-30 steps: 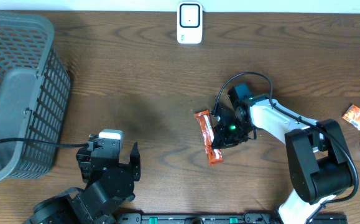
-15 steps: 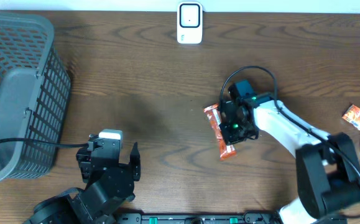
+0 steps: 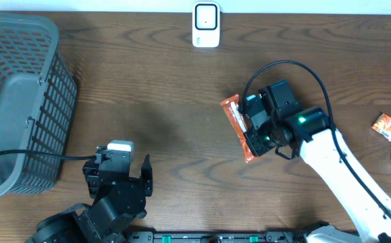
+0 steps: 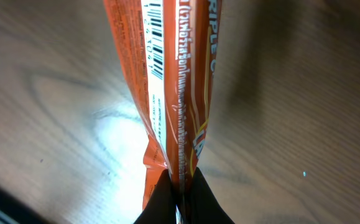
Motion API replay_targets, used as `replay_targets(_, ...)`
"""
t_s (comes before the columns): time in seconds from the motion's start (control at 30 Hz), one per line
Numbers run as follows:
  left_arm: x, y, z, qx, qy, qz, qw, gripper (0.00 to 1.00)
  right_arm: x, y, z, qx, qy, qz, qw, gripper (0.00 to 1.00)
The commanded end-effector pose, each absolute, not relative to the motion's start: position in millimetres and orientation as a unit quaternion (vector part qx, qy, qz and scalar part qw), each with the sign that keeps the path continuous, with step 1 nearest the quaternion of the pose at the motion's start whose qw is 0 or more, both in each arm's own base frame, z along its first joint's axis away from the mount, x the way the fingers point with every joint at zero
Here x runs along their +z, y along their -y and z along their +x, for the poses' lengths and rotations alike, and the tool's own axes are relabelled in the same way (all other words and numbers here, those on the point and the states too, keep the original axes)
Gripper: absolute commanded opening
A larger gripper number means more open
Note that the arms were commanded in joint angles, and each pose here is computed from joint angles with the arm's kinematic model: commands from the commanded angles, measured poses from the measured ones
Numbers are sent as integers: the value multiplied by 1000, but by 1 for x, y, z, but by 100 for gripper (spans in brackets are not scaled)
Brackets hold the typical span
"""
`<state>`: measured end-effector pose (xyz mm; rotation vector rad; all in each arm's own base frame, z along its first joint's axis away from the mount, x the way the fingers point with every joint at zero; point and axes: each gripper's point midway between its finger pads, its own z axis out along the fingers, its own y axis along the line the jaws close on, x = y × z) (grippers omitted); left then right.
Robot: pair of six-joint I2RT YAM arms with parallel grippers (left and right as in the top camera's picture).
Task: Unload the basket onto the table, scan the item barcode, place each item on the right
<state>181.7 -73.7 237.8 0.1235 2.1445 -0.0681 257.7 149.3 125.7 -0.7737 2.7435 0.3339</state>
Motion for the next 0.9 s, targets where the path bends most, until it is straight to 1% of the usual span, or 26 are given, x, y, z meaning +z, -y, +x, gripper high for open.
replay_targets(0.0, 236, 72, 182, -26, -878, 43, 476, 87, 147, -159, 243, 131, -930, -307, 157, 1)
replay_targets(0.3, 236, 72, 182, -26, -878, 43, 476, 87, 168, -170, 229, 158, -913, -328, 182, 1)
replay_targets(0.5, 236, 72, 182, -26, -878, 43, 476, 87, 170, -172, 234, 156, -911, -329, 194, 1)
replay_targets(0.57, 236, 72, 182, -26, -878, 43, 476, 87, 173, -171, 249, 139, -910, -323, 222, 1)
replay_targets(0.73, 236, 72, 182, -26, -878, 43, 476, 87, 187, -157, 318, 41, -907, -255, 333, 1)
replay_targets(0.87, 236, 72, 182, -26, -878, 43, 476, 87, 178, -145, 369, -44, -900, -214, 378, 1)
